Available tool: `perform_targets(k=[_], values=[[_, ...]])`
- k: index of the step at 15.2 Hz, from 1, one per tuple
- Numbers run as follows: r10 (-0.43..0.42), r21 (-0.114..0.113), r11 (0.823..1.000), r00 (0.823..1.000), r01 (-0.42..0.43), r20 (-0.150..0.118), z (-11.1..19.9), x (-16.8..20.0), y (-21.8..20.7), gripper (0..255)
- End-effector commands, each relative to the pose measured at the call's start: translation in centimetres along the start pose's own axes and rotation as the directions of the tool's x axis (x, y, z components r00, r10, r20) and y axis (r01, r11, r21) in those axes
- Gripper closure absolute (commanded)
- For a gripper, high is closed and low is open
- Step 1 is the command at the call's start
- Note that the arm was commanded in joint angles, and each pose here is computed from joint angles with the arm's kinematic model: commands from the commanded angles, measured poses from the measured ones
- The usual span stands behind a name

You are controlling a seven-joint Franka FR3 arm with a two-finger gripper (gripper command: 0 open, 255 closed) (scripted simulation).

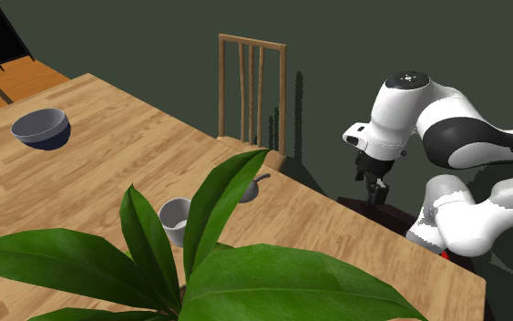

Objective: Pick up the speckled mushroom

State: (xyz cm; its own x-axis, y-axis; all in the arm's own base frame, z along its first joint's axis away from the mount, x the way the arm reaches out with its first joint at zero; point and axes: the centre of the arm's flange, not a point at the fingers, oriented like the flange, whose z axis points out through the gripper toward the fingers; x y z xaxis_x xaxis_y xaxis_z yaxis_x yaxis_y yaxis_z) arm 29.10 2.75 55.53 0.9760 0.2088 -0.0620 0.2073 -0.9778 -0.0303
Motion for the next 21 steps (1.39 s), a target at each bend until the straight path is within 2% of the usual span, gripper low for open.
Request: perform_targets(k=[1,21], values=[[0.0,0.0,1.0,1.0,0.0,0.0,0.0,0.0,0.0,0],[-0.008,-0.147,0.989,0.999,0.014,0.044,-6.0,26.3,-1.3,0]])
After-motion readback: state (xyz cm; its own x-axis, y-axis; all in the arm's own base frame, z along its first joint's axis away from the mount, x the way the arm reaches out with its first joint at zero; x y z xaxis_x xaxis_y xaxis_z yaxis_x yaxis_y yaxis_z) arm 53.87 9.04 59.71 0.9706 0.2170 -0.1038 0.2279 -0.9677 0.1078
